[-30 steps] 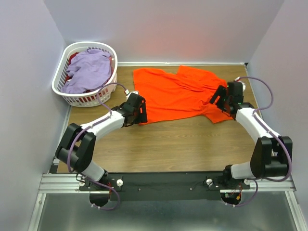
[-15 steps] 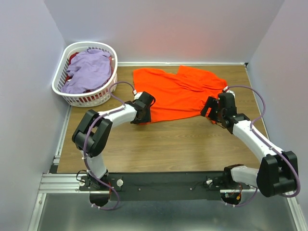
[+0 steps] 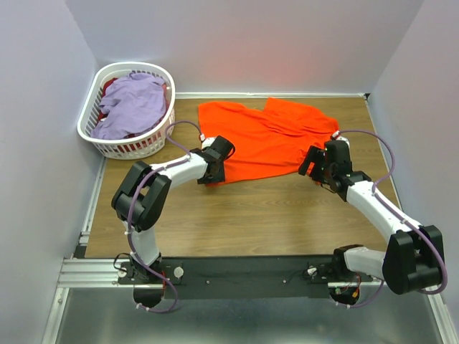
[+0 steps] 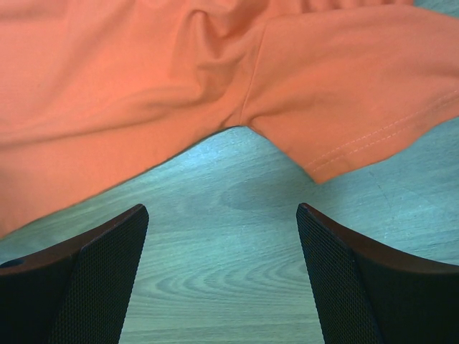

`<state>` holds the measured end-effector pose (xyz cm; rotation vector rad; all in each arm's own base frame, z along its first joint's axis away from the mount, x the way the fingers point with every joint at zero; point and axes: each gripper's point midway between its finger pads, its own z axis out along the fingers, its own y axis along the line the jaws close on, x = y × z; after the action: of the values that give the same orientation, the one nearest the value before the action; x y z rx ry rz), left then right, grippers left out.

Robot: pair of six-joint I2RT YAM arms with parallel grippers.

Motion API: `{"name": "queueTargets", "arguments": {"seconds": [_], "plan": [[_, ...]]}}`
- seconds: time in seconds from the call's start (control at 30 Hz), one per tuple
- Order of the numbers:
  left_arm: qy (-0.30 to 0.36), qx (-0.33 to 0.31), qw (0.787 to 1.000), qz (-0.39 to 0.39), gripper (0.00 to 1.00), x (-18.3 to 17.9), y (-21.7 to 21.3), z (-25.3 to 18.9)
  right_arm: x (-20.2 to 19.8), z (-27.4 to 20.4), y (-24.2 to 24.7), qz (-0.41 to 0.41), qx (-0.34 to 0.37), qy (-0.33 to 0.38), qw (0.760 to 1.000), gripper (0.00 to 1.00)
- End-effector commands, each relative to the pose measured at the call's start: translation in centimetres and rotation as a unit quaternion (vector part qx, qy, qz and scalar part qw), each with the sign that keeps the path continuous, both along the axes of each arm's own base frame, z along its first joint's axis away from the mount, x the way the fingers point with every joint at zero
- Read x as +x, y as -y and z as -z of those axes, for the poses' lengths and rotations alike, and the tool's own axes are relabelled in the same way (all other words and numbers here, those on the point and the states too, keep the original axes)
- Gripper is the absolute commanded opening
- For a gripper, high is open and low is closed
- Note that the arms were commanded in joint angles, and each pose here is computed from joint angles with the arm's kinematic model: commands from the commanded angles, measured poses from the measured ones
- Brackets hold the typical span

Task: Fold and stack the t-shirts
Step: Flatten the tshirt out

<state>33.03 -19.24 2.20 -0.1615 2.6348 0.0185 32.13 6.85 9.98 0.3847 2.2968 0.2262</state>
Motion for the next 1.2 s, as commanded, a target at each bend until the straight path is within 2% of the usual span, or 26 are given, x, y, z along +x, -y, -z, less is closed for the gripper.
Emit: {"name": "queueTargets", "arguments": {"seconds": [0.0, 0.23, 0.3, 0.37, 0.47, 0.53, 0.6, 0.63, 0.87, 1.03, 1.17], "plan": [[-0.038, 0.04, 0.998, -0.009, 0.6, -2.4, -1.7, 1.8, 0.2, -0.6, -0.1, -0.002, 0.0, 0.018, 1.0, 0.91], [-0.065, 0.059, 0.996, -0.005, 0.59, -3.2, -2.1, 3.1, 0.2, -0.7, -0.1, 0.0, 0.0, 0.019, 1.0, 0.91], [-0.068, 0.059, 0.996, -0.005, 0.56, -3.5, -2.1, 3.3, 0.2, -0.7, 0.1, 0.002, -0.002, 0.02, 1.0, 0.91], [-0.07, 0.062, 0.996, -0.006, 0.46, -3.6, -2.3, 3.5, 0.3, -0.8, 0.1, 0.005, -0.004, 0.023, 1.0, 0.91], [-0.063, 0.06, 0.996, -0.008, 0.26, -3.5, -2.2, 3.3, 0.2, -0.5, 0.0, 0.004, -0.002, 0.021, 1.0, 0.9], [-0.053, 0.057, 0.997, -0.005, 0.17, -3.1, -2.1, 2.9, 0.2, -0.2, 0.1, 0.003, -0.003, 0.015, 1.0, 0.9], [-0.047, 0.059, 0.997, -0.003, 0.03, -2.8, -2.1, 2.6, 0.1, 0.2, 0.3, 0.007, -0.008, 0.009, 1.0, 0.9], [-0.044, 0.06, 0.997, 0.0, 0.01, -2.7, -2.1, 2.3, 0.1, 0.3, 0.4, 0.011, -0.01, 0.008, 1.0, 0.9], [0.031, 0.049, 0.998, 0.038, 0.0, 0.0, -1.7, -3.5, 0.2, 0.1, 3.7, 0.08, -0.047, 0.005, 0.996, 0.88], [0.084, 0.039, 0.993, 0.072, 0.0, 1.2, -2.1, -6.7, 0.2, 0.0, 8.1, 0.143, 0.009, -0.009, 0.99, 0.83], [0.095, 0.014, 0.989, 0.112, 0.0, 1.3, -1.1, -7.1, -0.3, 1.2, 9.6, 0.174, 0.054, -0.029, 0.983, 0.78]]}}
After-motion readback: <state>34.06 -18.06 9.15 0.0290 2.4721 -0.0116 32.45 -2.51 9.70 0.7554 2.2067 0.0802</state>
